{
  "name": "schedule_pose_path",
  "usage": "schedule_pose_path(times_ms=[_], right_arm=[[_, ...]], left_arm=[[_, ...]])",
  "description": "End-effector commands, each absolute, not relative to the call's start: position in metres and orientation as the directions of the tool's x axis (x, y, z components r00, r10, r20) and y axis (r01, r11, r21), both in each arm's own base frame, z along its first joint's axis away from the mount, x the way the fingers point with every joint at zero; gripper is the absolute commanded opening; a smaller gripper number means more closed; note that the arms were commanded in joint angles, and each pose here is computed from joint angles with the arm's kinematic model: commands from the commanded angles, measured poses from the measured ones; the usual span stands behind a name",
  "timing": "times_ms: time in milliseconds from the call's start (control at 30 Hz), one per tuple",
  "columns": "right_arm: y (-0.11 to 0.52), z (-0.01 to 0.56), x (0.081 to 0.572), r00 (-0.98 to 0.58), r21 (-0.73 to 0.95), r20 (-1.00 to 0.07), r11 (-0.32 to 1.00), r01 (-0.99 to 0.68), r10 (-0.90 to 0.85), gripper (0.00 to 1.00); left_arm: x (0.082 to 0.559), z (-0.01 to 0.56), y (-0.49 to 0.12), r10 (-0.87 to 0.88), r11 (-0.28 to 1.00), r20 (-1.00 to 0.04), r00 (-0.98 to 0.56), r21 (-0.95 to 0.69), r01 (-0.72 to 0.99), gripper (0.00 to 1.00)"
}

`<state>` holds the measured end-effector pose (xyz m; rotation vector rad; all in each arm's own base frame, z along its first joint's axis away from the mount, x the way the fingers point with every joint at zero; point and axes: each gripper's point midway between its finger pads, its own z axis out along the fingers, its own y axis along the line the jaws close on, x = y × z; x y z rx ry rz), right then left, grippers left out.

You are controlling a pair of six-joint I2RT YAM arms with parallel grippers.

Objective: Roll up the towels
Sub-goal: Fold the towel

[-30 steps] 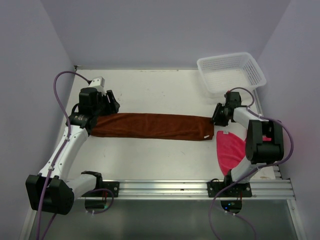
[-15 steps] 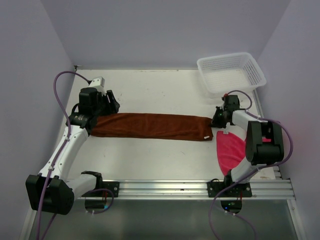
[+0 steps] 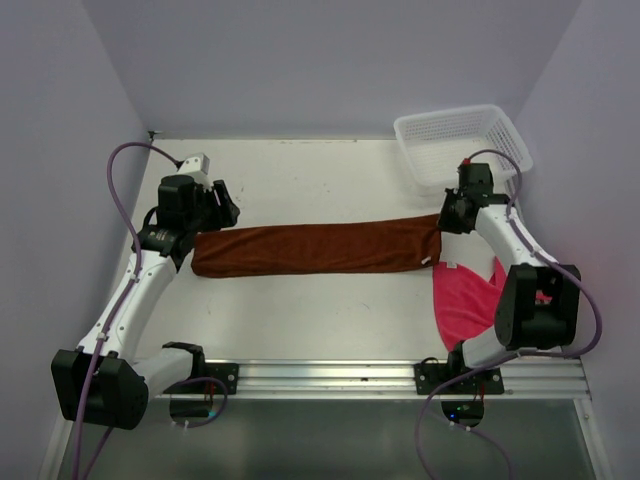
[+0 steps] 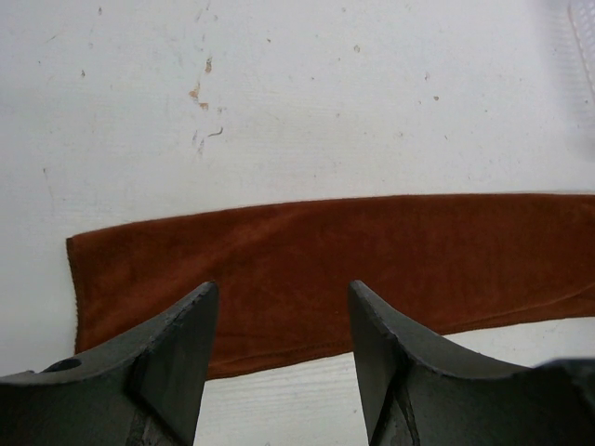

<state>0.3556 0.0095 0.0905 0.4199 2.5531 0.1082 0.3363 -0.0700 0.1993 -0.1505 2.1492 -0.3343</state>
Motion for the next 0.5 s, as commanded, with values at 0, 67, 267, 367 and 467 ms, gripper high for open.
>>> schedule_pose_path(times_ms=[0,67,267,367,467], right_arm=[[-0.013,0.127,0.352,-0.785,0.049,-0.56,0.956,0.29,0.266,0.0],[-0.021,0.144,0.355,-0.762,0.014,-0.597,0.953,0.301,0.25,0.0],[-0.038,0.193,0.354,-0.736,-0.067,-0.65,0.949,0.307,0.192,0.0],[-0.035,0.215,0.358,-0.718,-0.052,-0.671,0.955,0.291,0.182,0.0],[0.009,0.23,0.367,-0.726,0.045,-0.673,0.988,0.147,0.138,0.0]], left_arm=[[0.338,0.206,-0.067,-0.232,0.957,-0.81,-0.538,-0.288,0.02,0.62],[0.339,0.207,-0.068,-0.234,0.956,-0.811,-0.536,-0.292,0.025,0.62],[0.337,0.208,-0.07,-0.234,0.954,-0.811,-0.536,-0.298,0.035,0.62],[0.337,0.209,-0.071,-0.235,0.952,-0.811,-0.536,-0.303,0.042,0.62],[0.337,0.209,-0.071,-0.234,0.952,-0.813,-0.533,-0.302,0.043,0.62]])
